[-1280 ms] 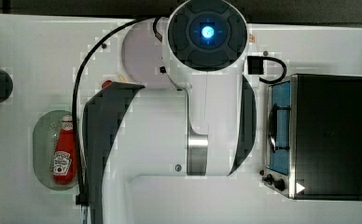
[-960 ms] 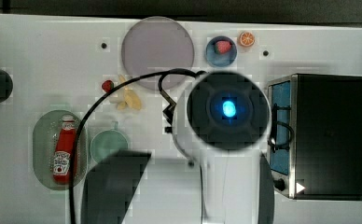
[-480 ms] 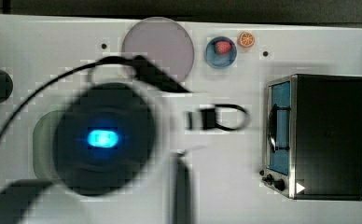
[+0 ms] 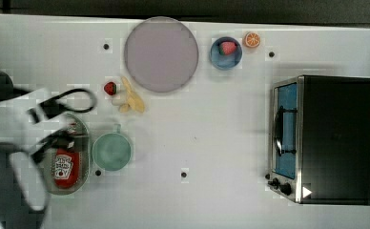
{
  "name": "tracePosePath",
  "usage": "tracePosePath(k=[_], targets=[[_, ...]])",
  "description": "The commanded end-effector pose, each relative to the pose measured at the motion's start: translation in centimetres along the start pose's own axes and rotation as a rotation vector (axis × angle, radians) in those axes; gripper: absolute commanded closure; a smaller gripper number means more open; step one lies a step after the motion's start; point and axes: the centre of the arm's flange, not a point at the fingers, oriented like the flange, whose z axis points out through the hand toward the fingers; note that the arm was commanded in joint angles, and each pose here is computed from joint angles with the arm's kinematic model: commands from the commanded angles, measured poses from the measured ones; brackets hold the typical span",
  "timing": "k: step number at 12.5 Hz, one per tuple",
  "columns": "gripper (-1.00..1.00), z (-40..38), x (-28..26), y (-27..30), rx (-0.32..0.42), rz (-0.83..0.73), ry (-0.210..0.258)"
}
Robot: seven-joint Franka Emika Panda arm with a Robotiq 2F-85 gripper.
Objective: Pick ketchup from strainer and place it on the table
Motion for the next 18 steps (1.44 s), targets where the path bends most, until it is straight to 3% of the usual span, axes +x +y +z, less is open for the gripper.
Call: tracePosePath(k=[1,5,10,15,18], targets=[[-1.0,2.6,-3.0,-4.0,0.004,-0.109,-0.02],[-1.0,10.1,-6.1,-7.4,-0.005,-0.141,-0.082],[-1.0,20.2,-8.4,-8.3,0.01,-0.118,-0.063],[-1.0,27.4,-8.9,-8.3,0.038,-0.109,-0.089],[-1.0,30.3,-8.8,-8.4,0.056,-0.087,-0.08]])
